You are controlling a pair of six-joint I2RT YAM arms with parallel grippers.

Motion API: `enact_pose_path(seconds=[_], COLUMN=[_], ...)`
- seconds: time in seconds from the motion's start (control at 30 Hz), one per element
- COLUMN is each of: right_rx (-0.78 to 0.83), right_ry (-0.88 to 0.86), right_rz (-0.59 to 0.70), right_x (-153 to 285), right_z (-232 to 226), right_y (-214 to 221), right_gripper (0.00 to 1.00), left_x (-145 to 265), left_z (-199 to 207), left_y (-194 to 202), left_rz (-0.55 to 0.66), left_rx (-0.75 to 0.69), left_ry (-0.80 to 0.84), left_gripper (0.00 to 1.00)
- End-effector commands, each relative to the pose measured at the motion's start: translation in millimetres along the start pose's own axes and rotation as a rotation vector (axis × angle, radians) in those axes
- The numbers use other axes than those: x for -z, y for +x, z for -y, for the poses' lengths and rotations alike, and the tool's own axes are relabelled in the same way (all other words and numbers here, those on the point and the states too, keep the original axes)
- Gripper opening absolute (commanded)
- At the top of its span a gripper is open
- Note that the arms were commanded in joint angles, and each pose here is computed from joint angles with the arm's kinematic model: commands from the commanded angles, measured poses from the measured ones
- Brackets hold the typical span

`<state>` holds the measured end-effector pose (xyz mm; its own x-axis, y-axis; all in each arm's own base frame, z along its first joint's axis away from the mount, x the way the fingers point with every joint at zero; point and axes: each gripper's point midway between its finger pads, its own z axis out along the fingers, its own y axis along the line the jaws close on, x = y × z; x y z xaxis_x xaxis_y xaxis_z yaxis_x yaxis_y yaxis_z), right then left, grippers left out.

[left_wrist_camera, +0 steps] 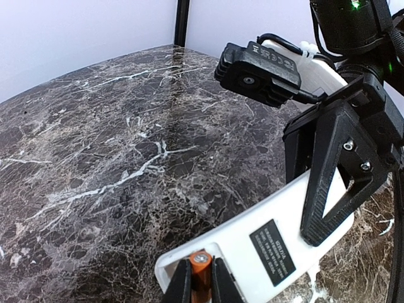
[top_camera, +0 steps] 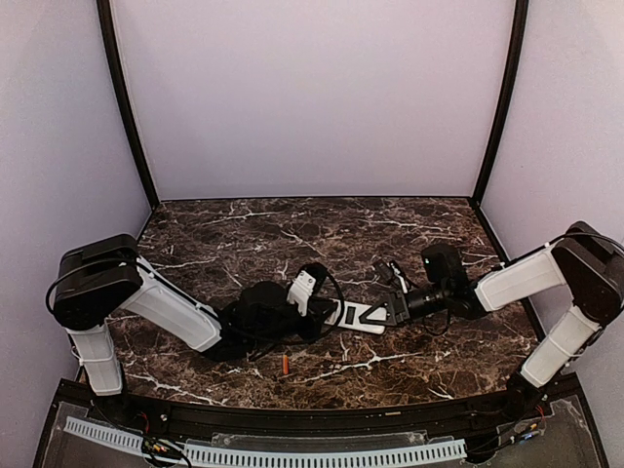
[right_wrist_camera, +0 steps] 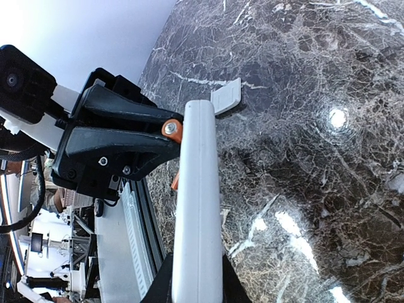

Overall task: Load the batteries into the remote control
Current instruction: Place the battery in the battery compartment.

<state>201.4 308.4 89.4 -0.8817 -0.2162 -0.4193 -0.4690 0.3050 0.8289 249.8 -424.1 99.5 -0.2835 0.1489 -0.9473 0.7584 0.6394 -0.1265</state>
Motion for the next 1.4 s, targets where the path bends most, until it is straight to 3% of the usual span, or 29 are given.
enact_pose_path(seconds=[0.0,0.3,0.53,0.93,1.1,1.37], right_rx=[0.080,0.080,0.084,0.115,0.149,0.187], right_ry=[-0.055,-0.048,-0.033,-0.014,-0.019,-0.032], right_rz=[0.035,0.021,0.012,-0.020,-0.035,-0.076], right_x=[5,5,5,4,5,2], right_z=[-21,-17,-14,-7,-7,-9], right_y=[-16,-11,-9,0,6,16], right_gripper=[0.00,0.00,0.00,0.00,0.00,0.00], left_x=[7,10,11,32,53,73], left_z=[-9,-15,-13,17,16,16], left_y=[-3,-9,-13,-35,-38,-17], left_rz=[-0.003,0.004,0.009,0.018,-0.066,-0.238], left_rx=[-0.005,-0.010,-0.030,-0.156,-0.300,-0.527], left_ry=[-0.047,-0.083,-0.072,0.133,0.220,0.285], left_gripper=[0.07,0.24,0.30,0.58,0.59,0.47])
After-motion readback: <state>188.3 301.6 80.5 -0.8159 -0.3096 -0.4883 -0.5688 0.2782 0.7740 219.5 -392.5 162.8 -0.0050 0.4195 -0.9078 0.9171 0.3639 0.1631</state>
